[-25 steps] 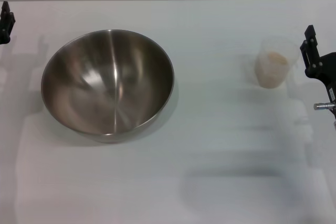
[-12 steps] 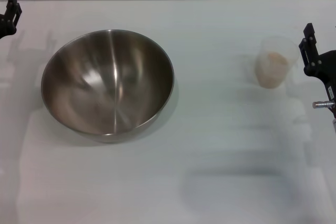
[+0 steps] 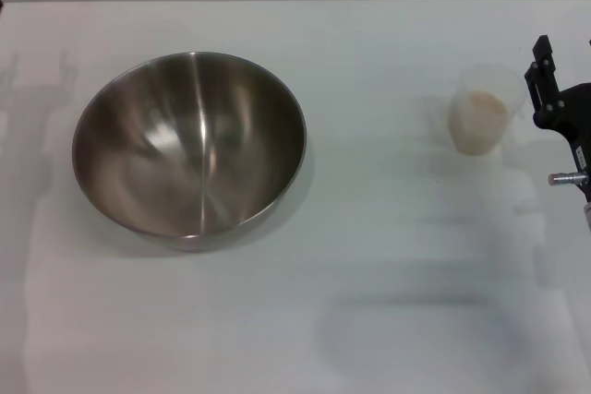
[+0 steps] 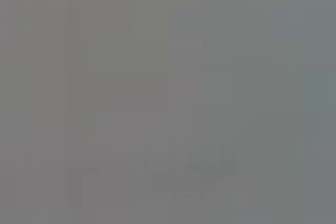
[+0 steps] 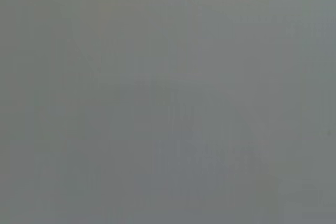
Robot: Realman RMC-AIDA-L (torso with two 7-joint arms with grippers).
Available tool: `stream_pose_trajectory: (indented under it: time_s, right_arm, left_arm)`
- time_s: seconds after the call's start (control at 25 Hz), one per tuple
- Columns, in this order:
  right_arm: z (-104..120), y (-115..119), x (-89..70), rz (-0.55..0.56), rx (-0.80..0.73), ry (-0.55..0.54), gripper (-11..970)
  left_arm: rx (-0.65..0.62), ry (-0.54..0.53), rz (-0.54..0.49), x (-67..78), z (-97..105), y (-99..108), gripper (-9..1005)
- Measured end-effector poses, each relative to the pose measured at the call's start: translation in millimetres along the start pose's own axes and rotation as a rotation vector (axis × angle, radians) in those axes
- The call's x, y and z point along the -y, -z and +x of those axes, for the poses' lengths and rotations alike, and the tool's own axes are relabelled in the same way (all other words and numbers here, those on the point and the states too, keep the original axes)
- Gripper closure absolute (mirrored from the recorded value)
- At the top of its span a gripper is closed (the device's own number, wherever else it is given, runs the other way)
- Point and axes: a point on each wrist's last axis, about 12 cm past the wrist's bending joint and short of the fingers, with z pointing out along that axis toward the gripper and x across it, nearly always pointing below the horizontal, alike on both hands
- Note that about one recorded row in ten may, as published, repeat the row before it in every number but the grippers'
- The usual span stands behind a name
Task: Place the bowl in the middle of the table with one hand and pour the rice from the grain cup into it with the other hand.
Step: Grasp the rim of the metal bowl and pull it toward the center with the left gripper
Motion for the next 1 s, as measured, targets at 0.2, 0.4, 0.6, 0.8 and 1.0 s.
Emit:
stream_pose_trajectory:
  time_s: [0.2, 0.4, 0.6, 0.8, 1.0]
  right_arm:
    - [0, -1, 0.1, 0.001, 0.001, 0.000, 350]
    - [-1, -3, -1.3, -0.007, 0.005, 0.000, 349]
    - [-1, -4, -1.2, -0.008, 0.008, 0.001, 348]
    - [-1, -4, -0.4, -0.004, 0.009, 0.001, 349]
    - [-2, -7, 1.6, -0.007, 0.014, 0.013, 349]
  left_arm:
    - [0.005, 0.020, -0.023, -4.0, 0, 1, 300]
    - [0.008, 0.027, -0.019, -3.7, -1, 1, 300]
    - [-0.040, 0.086, 0.048, -6.9, -20, -14, 300]
    - [-0.099, 0.057, 0.102, -6.1, -51, -25, 300]
    - [-0.248, 0.011, 0.112, 3.9, -112, -21, 301]
